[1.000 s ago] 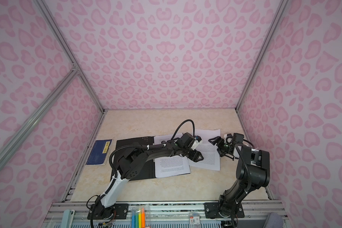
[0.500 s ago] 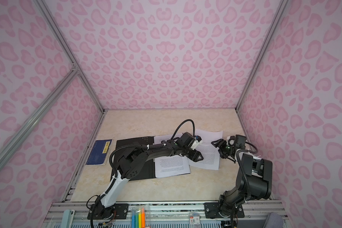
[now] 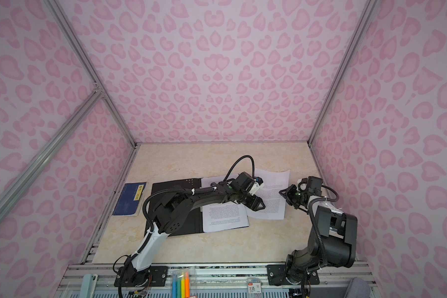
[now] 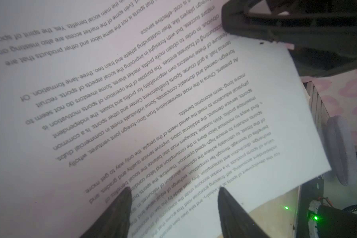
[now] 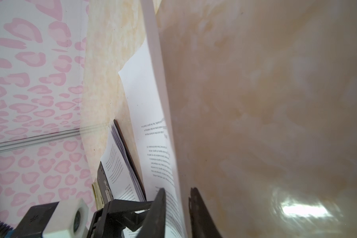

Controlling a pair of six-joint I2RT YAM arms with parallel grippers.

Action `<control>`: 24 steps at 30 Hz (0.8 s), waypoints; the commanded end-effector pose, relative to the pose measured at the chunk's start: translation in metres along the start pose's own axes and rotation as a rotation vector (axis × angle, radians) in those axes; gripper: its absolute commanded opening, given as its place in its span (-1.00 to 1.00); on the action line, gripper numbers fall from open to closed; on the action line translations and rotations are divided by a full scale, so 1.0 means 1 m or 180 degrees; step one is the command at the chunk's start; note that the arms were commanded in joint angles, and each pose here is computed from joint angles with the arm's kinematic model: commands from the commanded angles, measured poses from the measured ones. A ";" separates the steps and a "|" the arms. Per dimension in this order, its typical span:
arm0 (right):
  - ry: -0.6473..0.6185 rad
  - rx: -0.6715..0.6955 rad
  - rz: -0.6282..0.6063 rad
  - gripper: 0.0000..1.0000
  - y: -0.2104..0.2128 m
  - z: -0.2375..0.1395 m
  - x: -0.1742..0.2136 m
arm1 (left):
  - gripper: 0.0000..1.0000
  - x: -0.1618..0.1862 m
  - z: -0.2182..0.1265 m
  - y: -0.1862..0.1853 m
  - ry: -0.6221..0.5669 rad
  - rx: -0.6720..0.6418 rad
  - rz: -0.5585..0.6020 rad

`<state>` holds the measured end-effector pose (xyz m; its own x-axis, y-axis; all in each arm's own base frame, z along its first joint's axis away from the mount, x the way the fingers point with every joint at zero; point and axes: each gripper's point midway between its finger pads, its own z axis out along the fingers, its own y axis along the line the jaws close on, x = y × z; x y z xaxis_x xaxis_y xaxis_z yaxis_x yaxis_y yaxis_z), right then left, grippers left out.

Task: Put the files into the folder
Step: 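Grip a loose sheet edge with the right gripper while the left presses sheets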

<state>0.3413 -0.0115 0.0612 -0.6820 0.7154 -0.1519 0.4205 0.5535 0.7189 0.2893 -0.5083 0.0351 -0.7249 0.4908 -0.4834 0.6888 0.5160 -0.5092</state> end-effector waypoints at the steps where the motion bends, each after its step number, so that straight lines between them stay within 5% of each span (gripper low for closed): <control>1: -0.0030 0.0214 -0.0054 -0.98 -0.013 -0.002 0.004 | 0.36 0.013 -0.012 0.006 0.0218 -0.0196 -0.0147; 15: -0.0078 0.0158 -0.0172 -1.00 -0.010 -0.010 0.011 | 0.49 -0.078 -0.061 -0.053 -0.0749 0.0066 0.0853; 24: -0.0147 0.0116 -0.0202 -1.00 -0.006 -0.014 0.011 | 0.82 -0.088 -0.096 -0.084 -0.1613 0.0182 0.1595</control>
<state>0.3211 -0.0128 0.0624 -0.6840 0.6983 -0.2110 0.4131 0.6092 0.6770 0.2907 -0.5175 0.0948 -0.4601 0.4585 -0.7603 0.8793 0.3539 -0.3187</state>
